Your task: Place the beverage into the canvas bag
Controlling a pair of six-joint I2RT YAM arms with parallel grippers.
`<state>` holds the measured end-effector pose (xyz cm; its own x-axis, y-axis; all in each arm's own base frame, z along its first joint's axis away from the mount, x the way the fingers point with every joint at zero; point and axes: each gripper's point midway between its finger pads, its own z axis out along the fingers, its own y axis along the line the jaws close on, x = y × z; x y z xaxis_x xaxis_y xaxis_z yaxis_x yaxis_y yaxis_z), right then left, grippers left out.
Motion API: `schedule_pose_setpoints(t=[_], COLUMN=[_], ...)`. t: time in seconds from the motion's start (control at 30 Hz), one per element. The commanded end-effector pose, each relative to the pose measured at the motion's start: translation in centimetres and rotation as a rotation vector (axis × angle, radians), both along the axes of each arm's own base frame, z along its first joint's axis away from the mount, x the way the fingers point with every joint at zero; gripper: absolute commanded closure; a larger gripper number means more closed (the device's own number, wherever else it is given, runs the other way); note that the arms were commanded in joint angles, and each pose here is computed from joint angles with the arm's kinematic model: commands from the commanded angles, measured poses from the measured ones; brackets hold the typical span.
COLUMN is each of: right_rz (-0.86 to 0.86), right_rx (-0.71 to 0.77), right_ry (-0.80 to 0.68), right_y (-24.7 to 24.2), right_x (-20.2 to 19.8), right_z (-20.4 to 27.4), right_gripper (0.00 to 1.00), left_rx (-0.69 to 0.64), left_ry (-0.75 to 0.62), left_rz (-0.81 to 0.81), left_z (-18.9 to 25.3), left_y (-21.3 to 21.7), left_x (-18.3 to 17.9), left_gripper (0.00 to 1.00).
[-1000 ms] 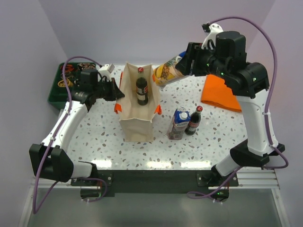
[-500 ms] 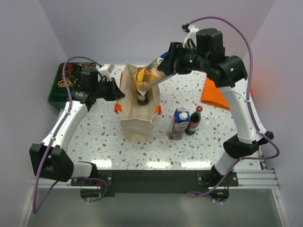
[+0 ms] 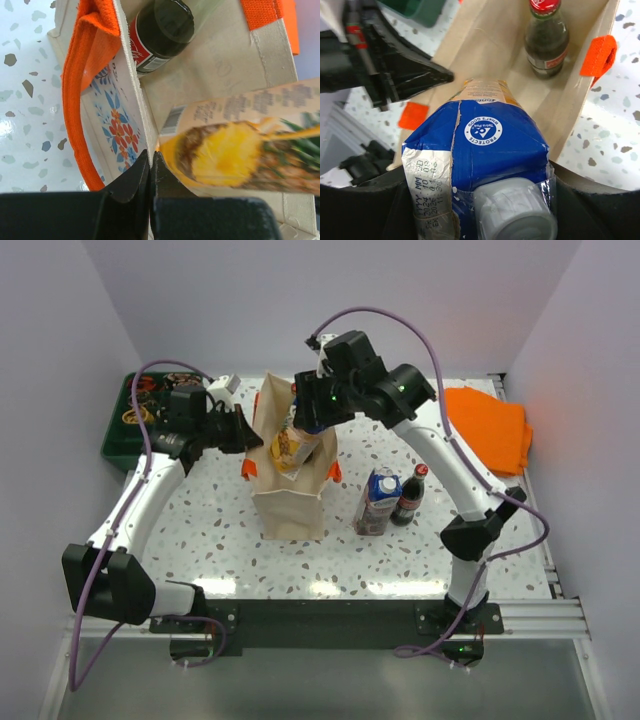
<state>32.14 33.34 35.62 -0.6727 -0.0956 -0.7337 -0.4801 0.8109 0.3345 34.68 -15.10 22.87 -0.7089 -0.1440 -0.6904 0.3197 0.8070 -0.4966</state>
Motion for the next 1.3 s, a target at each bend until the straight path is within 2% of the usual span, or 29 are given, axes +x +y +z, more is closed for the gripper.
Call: schedule_pose_setpoints(t=[0.0, 0.2, 0.5, 0.63, 1.27], right_rz=[-0.104, -0.177, -0.185, -0.224, -0.46], right_rx=[0.201, 0.132, 0.076, 0.025, -0.032], right_ry=[-0.312, -0.315, -0.287, -0.318, -0.406], right_y=[-0.2, 0.2, 2.9, 3.6, 3.2], right_x=[2.4, 4.0, 4.6, 5.1, 8.6], right_z=[10.0, 7.7, 3.8, 2.7, 0.7], right_gripper=[1.0, 1.0, 1.0, 1.0, 1.0], left_rx=[-0.028, -0.021, -0.025, -0.033, -0.038], left_ry=[-0.063, -0.059, -0.055, -0.059, -0.054], left_rz=[-0.016, -0.013, -0.023, -0.032, -0.059], left_z=[2.9, 2.6, 2.2, 2.3, 2.0], left_y=[-0.5, -0.4, -0.6, -0.8, -1.1], left_x=[0.0, 0.0, -0.3, -0.3, -0.8], left_gripper=[1.0, 1.0, 1.0, 1.0, 1.0])
